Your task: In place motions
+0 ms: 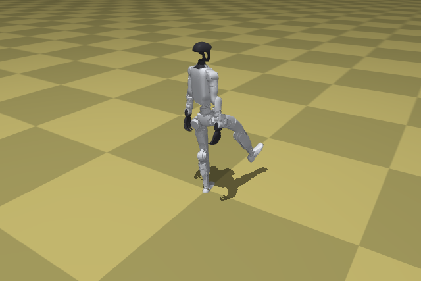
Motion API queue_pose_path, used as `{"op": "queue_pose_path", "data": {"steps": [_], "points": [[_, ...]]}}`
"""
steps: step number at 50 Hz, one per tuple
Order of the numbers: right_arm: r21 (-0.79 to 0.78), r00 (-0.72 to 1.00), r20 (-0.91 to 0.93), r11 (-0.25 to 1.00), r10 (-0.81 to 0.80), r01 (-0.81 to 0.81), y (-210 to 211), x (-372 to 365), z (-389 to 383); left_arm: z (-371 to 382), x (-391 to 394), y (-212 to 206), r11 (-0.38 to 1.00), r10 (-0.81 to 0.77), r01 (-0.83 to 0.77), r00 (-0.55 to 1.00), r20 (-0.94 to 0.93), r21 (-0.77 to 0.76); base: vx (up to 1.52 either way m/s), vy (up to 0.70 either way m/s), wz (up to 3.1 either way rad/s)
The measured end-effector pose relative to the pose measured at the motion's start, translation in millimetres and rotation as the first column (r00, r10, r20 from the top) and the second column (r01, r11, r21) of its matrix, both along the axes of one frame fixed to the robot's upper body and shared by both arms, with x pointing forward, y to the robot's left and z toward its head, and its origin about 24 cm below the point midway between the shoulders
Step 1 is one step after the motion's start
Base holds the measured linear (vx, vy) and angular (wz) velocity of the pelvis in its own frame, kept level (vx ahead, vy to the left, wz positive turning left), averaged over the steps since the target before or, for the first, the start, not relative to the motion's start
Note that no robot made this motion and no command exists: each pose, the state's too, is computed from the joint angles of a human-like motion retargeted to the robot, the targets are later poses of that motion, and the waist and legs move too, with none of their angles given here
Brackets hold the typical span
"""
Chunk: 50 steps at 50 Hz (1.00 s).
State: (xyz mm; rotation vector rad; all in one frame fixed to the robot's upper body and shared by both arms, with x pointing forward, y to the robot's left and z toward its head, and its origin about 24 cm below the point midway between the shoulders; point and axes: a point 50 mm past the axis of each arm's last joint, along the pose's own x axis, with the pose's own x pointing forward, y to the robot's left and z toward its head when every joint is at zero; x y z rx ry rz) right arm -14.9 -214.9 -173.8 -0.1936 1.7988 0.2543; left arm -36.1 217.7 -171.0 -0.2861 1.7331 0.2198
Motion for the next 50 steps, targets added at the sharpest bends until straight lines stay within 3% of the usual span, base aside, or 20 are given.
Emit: {"op": "queue_pose_path", "data": {"steps": [7, 15, 23, 35, 38, 42, 50], "points": [[-0.017, 0.996, -0.077, 0.999, -0.038, 0.037, -4.6, -25.2, 3.6, -0.3, 56.7, 11.2, 0.992, -0.124, 0.119, 0.985, 0.12, 0.052, -0.05, -0.01, 0.72], [0.005, 0.997, -0.082, 1.0, -0.01, 0.011, -1.4, -20.5, 2.8, -0.7, 91.9, 0.6, 0.991, -0.134, 0.128, 0.956, 0.261, 0.04, 0.0, 0.0, 0.0], [0.002, 0.998, 0.052, 0.999, 0.035, -0.036, 3.6, 12.3, -1.8, -5.3, 49.1, -10.4, 0.994, -0.107, 0.109, 0.982, 0.155, -0.006, 0.04, -0.02, -0.61], [-0.002, 0.993, 0.107, 0.998, 0.059, -0.059, 9.3, 36.4, -2.5, 14.3, -79.8, -28.3, 0.998, 0.038, -0.051, 0.967, -0.251, -0.046, 0.06, -0.08, -0.73], [0.013, 0.989, 0.138, 0.998, 0.055, -0.058, 9.8, 51.9, -1.5, 11.4, -77.2, -40.1, 0.989, 0.133, -0.143, 0.965, -0.225, -0.026, -0.2, -0.07, -0.14], [0.012, 0.963, 0.212, 0.985, 0.166, -0.173, 17.7, 83.6, 0.7, 7.1, -66.6, -48.6, 0.961, 0.261, -0.271, 0.953, -0.156, -0.049, -0.09, -0.14, -0.37], [0.055, 0.965, 0.222, 0.987, 0.138, -0.154, 28.7, 69.2, -3.1, -3.7, -3.3, -20.6, 1.0, 0.004, -0.005, 1.0, -0.012, -0.018, -0.05, -0.07, 0.31]]}}
